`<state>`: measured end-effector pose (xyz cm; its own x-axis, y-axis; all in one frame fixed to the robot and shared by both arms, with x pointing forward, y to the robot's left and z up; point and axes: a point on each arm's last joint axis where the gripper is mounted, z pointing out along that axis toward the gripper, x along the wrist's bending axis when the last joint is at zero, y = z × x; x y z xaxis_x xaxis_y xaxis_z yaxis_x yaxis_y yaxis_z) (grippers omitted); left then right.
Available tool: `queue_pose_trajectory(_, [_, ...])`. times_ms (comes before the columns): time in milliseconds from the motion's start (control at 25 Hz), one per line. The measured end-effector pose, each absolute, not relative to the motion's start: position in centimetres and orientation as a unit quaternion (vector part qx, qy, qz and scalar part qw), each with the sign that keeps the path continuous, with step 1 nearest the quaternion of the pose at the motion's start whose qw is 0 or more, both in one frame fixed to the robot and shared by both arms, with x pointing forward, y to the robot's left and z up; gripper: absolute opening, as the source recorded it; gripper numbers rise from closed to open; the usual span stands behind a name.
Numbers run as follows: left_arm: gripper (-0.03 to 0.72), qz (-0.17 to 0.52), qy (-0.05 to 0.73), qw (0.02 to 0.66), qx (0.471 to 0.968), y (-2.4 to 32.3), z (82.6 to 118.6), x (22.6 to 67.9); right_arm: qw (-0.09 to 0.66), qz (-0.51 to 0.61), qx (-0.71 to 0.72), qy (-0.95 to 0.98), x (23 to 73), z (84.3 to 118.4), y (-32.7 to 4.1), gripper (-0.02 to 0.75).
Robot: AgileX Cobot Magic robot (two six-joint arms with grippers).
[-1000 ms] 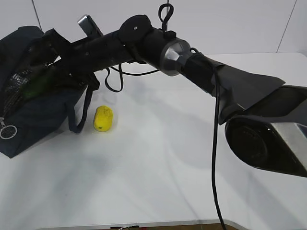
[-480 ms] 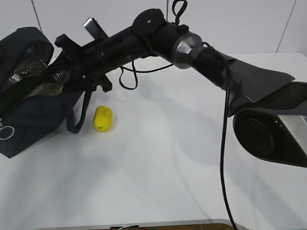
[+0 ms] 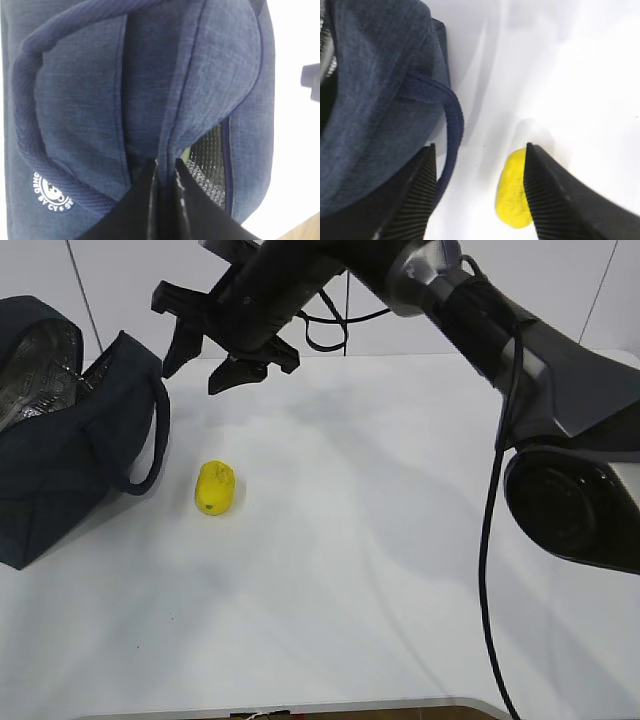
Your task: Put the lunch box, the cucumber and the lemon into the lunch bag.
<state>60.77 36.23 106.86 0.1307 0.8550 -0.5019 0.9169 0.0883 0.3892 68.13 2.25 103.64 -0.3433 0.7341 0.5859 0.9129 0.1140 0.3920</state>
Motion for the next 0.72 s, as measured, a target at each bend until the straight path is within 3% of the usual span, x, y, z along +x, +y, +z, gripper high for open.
queue_pose_trajectory(520, [-0.006, -0.046, 0.659, 0.334, 0.672, 36.4, 106.9, 60.7, -0.031, -0.299, -0.558, -0.773, 66.9, 102.6, 4.0, 0.447])
queue_pose_trajectory(720, [-0.006, -0.046, 0.659, 0.334, 0.672, 36.4, 106.9, 60.7, -0.030, -0.262, -0.563, -0.783, 66.8, 100.5, 4.2, 0.447])
